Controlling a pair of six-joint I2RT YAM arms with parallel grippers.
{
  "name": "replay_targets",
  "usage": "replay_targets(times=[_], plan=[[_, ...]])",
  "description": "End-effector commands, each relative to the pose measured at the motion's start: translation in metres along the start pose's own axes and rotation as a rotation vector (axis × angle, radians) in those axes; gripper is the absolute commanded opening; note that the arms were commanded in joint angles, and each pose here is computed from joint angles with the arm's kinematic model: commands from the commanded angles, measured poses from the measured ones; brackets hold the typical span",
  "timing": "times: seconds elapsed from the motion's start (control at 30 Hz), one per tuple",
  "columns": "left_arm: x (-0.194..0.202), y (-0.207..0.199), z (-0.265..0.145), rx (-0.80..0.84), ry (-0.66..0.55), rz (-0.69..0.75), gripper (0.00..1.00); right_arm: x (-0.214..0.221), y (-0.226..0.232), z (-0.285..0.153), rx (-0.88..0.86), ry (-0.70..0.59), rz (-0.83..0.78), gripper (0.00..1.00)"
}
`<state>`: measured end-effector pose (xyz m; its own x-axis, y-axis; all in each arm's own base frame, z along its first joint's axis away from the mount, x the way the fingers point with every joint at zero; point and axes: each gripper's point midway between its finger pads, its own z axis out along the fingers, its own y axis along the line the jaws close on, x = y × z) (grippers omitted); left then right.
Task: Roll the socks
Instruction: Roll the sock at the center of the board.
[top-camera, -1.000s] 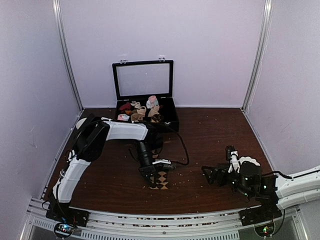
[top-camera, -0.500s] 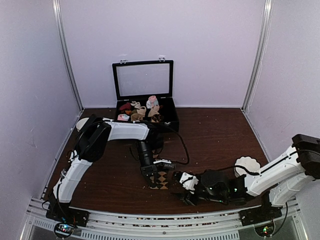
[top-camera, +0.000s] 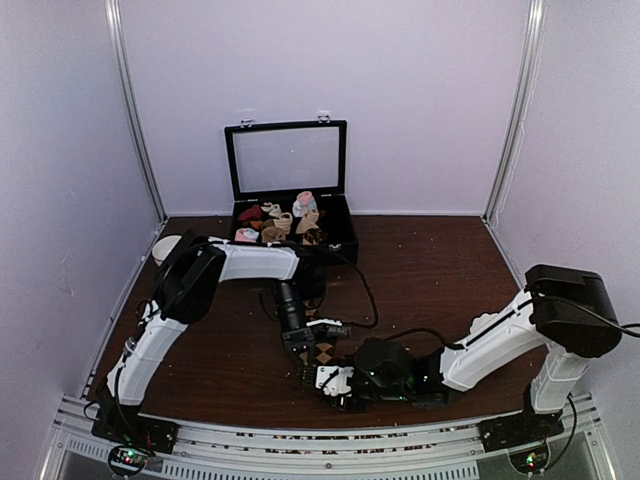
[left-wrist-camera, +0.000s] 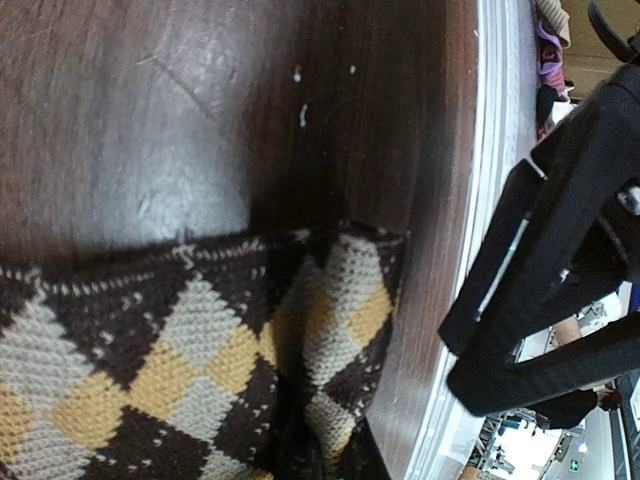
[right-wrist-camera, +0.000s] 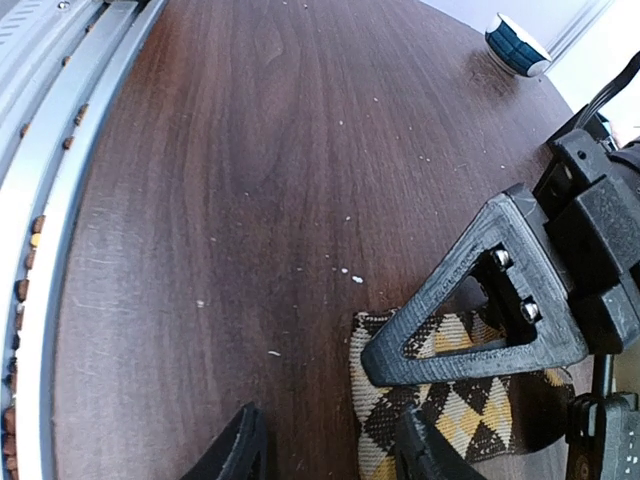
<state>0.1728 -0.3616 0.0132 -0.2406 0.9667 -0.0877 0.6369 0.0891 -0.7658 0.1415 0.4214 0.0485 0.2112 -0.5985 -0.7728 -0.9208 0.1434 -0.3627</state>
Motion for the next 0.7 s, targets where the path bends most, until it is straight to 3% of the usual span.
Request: replay_targets(times=[0.0,0.5,0.57,0.67], plan=[[0.011,0.028,0.008,-0.043,0.048,0.005,0.00,0.004,-0.004,0.010,-0.017,0.012,-0.036,0.44],[0.014,0.023,0.005,-0.019,0.068,0.028,0.00,0.056,0.001,0.021,-0.084,0.157,0.012,0.32],[0.014,0.020,0.004,-0.013,0.070,0.038,0.08,0.064,0.003,0.023,-0.109,0.191,0.032,0.28],[0.013,0.015,-0.003,-0.024,0.053,0.068,0.32,0.074,0.009,0.023,-0.165,0.227,0.085,0.18]])
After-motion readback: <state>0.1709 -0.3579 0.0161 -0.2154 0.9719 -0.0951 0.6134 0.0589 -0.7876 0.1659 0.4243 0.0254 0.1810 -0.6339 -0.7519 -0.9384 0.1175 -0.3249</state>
